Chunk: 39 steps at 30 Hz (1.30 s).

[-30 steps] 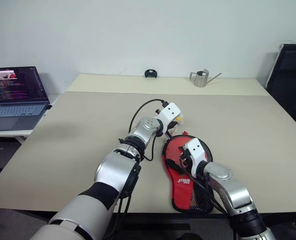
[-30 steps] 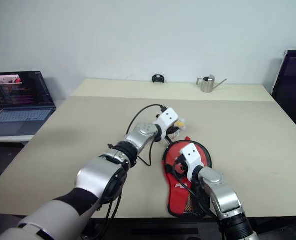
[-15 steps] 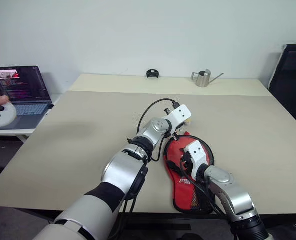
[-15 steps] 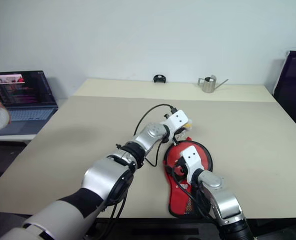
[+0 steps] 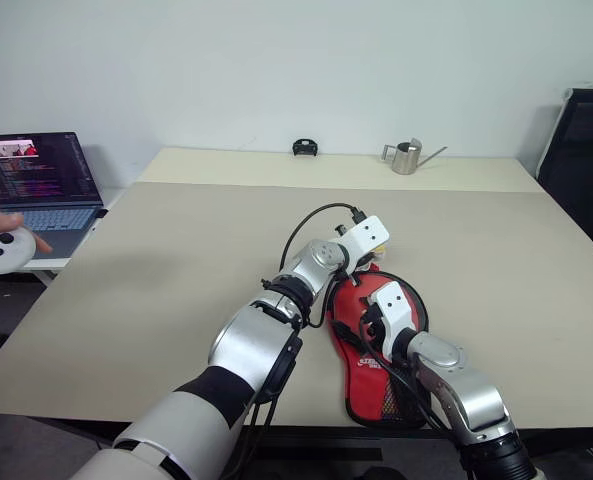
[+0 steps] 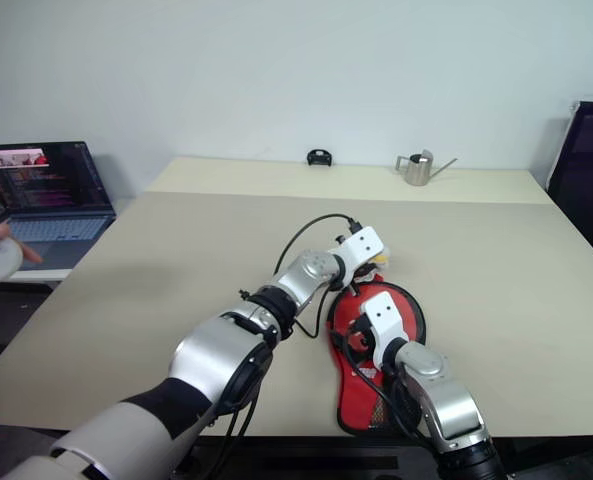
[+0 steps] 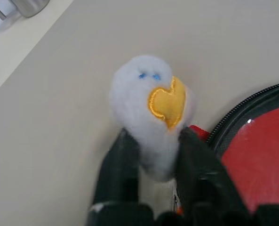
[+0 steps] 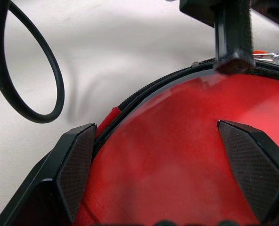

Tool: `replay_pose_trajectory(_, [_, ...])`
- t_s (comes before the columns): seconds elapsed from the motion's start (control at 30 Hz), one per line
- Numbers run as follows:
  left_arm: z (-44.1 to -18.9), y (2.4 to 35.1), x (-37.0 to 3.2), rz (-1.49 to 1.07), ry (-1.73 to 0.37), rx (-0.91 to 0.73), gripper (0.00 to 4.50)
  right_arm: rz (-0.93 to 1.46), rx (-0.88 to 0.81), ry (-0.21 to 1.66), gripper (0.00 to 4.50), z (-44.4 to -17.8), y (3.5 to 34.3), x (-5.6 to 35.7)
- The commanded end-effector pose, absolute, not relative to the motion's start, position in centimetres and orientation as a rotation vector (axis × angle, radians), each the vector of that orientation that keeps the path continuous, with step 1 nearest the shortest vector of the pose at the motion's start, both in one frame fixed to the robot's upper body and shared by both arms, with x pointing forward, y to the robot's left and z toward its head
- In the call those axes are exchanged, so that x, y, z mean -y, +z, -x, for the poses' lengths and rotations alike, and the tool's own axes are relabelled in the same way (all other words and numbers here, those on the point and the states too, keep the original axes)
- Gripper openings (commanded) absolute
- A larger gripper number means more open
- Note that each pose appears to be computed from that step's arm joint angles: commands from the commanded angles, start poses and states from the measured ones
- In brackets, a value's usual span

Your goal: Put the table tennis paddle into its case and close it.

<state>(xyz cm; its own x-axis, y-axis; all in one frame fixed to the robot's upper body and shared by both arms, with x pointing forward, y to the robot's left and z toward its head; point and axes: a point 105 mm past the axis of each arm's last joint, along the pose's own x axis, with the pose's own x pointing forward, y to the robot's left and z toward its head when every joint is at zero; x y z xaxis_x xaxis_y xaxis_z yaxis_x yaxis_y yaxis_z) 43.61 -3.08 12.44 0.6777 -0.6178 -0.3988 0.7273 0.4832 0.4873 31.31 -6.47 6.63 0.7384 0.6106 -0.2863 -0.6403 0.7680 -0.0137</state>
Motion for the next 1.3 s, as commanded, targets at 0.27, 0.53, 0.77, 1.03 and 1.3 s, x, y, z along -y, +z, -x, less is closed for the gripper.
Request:
replay_pose_trajectory(0.27, [-43.6,12.1,2.5,-0.628,-0.833,-0.197,4.45,0.06,-0.579,0.695,4.5,-28.8,-0.1,6.6])
replay_pose_trajectory(0.53, [-44.2,13.2,1.3,-0.565,-0.822,-0.19,4.45,0.066,-0.569,0.691,4.5,-29.6,0.1,6.9])
replay_pose_trajectory(0.77, [-45.6,16.6,-0.9,-0.472,-0.76,-0.112,4.45,0.08,-0.557,0.683,4.5,-30.5,0.5,7.7])
replay_pose_trajectory(1.03, [-47.2,19.5,-7.4,-0.441,-0.647,-0.052,4.45,0.091,-0.544,0.677,4.5,-31.4,1.1,9.2])
replay_pose_trajectory(1.3, [-45.2,19.3,-9.4,-0.296,-0.867,-0.011,4.45,0.105,-0.509,0.707,4.5,-31.8,2.8,10.6])
